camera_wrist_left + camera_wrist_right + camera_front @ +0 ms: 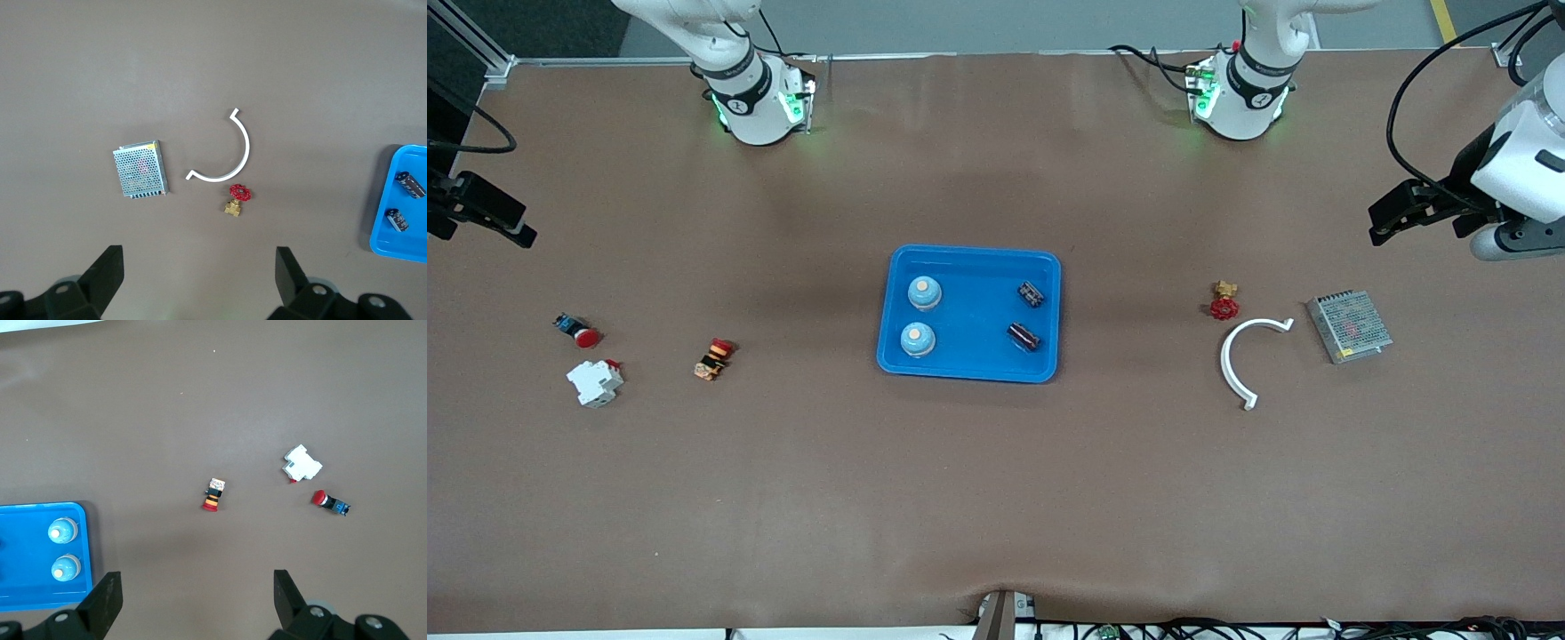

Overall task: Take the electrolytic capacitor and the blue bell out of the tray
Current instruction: 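Move the left gripper from rest toward the capacitors in the tray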

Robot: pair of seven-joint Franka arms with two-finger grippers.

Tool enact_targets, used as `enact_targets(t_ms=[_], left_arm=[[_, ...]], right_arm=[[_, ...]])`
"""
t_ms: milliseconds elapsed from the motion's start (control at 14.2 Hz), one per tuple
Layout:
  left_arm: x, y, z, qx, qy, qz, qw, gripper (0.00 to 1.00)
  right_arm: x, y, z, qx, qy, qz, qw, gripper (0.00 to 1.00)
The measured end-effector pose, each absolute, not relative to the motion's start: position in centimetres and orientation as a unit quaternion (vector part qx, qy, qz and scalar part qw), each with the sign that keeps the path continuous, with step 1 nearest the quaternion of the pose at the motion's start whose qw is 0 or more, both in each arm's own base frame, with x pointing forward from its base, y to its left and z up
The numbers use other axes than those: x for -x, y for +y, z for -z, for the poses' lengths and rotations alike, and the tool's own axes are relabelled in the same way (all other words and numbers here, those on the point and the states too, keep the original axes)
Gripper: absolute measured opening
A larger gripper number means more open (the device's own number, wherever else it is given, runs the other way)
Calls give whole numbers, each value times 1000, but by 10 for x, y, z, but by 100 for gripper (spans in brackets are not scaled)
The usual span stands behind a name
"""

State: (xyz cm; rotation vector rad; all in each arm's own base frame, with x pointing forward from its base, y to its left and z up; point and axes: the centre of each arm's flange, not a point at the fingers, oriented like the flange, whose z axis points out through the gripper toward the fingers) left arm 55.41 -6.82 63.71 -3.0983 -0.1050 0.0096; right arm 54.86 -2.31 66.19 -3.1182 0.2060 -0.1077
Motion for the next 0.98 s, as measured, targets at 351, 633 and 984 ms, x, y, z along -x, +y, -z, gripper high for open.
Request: enact_targets(t_ms=[351,633,984], left_arm=[[-554,-68,-639,999,-34,-1,20,100],[-554,-68,-640,999,-34,0,20,100],[-551,-70,-638,999,-37,-12,22,100]], right_arm=[[-549,-23,-662,997,66,35,8,100],[-549,-23,-662,997,66,35,8,100],[-549,-23,-662,997,66,35,8,100]])
